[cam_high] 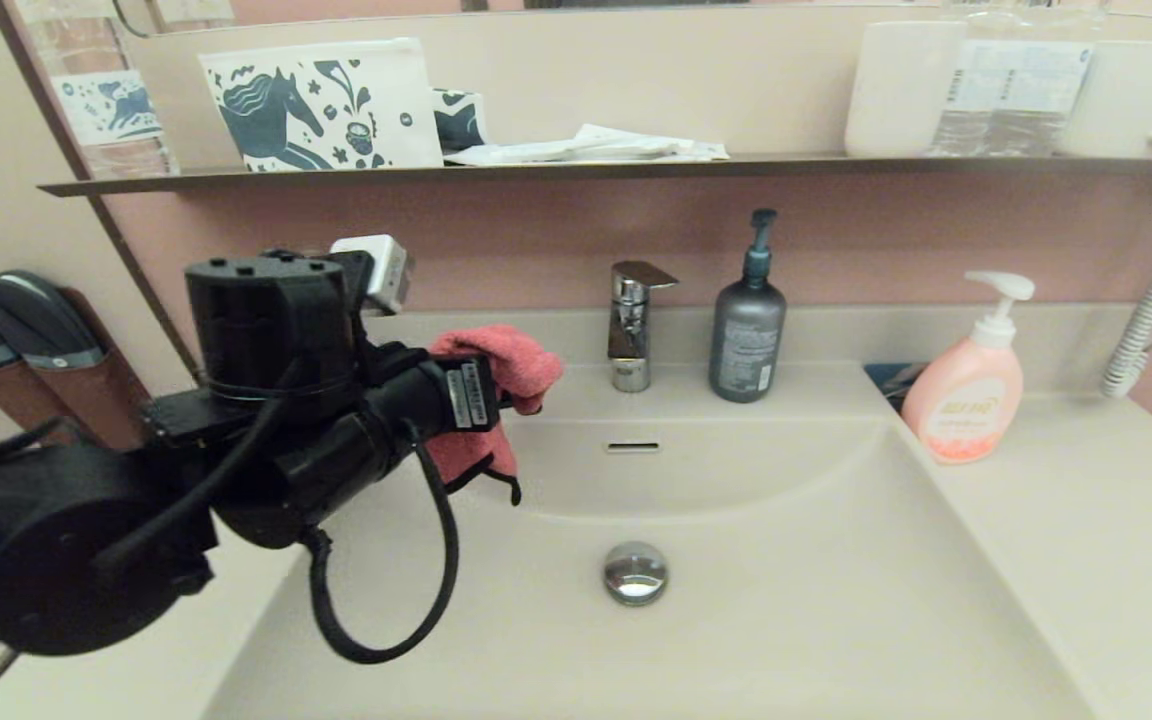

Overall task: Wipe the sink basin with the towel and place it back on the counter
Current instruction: Wipe the sink

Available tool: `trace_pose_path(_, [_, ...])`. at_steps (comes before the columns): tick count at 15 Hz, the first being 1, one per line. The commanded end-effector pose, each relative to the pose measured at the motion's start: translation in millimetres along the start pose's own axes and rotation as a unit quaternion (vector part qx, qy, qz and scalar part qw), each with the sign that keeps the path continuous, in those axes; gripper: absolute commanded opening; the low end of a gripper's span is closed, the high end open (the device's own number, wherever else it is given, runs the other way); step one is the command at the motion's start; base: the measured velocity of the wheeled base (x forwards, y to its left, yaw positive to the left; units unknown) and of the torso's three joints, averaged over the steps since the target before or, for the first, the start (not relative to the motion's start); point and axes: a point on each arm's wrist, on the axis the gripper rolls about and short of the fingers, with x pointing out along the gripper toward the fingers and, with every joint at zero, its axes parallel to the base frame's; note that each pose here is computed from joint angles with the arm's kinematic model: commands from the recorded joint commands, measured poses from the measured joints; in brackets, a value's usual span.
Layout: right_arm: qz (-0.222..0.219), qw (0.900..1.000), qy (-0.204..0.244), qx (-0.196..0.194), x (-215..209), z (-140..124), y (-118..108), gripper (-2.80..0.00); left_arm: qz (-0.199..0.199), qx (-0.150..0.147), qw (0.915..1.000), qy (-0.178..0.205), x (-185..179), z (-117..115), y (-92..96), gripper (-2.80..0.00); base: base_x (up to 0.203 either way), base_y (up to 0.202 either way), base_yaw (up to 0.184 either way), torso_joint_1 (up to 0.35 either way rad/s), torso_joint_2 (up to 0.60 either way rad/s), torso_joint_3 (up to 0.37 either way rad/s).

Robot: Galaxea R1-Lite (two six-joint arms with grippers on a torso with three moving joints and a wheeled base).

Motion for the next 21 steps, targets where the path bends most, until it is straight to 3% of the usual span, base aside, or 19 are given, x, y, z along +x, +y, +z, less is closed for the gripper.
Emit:
trace_pose_path(1, [0.000, 1.000, 0.000, 0.000, 0, 0, 0, -2.80, 0.004, 0.010, 0.9997, 0.024, 38, -25, -11.8, -2.80, 0.000, 0.000, 0.000, 0.000, 0.00, 0.000])
trace_pose_path(3, [0.000, 1.000, 0.000, 0.000, 0, 0, 0, -2.80, -0.002, 0.015, 0.9998, 0.010, 60, -34, -18.3, -2.80, 0.000, 0.000, 0.000, 0.000, 0.00, 0.000])
trace_pose_path(5, [0.000, 1.000, 0.000, 0.000, 0, 0, 0, -2.80, -0.023, 0.039, 0.9989, -0.009, 76, -42, -21.5, -2.80, 0.000, 0.000, 0.000, 0.000, 0.00, 0.000])
trace_pose_path(10, [0.000, 1.000, 0.000, 0.000, 0, 0, 0, -2.80, -0.032, 0.059, 0.9957, -0.065, 118, -34, -29.8, -2.80, 0.000, 0.000, 0.000, 0.000, 0.00, 0.000])
trace_pose_path(12, [0.000, 1.000, 0.000, 0.000, 0, 0, 0, -2.80, -0.041, 0.075, 0.9942, -0.066, 126, -37, -32.0, -2.80, 0.000, 0.000, 0.000, 0.000, 0.00, 0.000])
trace_pose_path(17, [0.000, 1.000, 0.000, 0.000, 0, 0, 0, -2.80, -0.039, 0.083, 0.9938, -0.063, 145, -46, -26.1, -2.80, 0.000, 0.000, 0.000, 0.000, 0.00, 0.000])
trace_pose_path(21, [0.000, 1.000, 0.000, 0.000, 0, 0, 0, -2.80, -0.069, 0.085, 0.9920, -0.062, 161, -49, -18.0, -2.80, 0.000, 0.000, 0.000, 0.000, 0.00, 0.000])
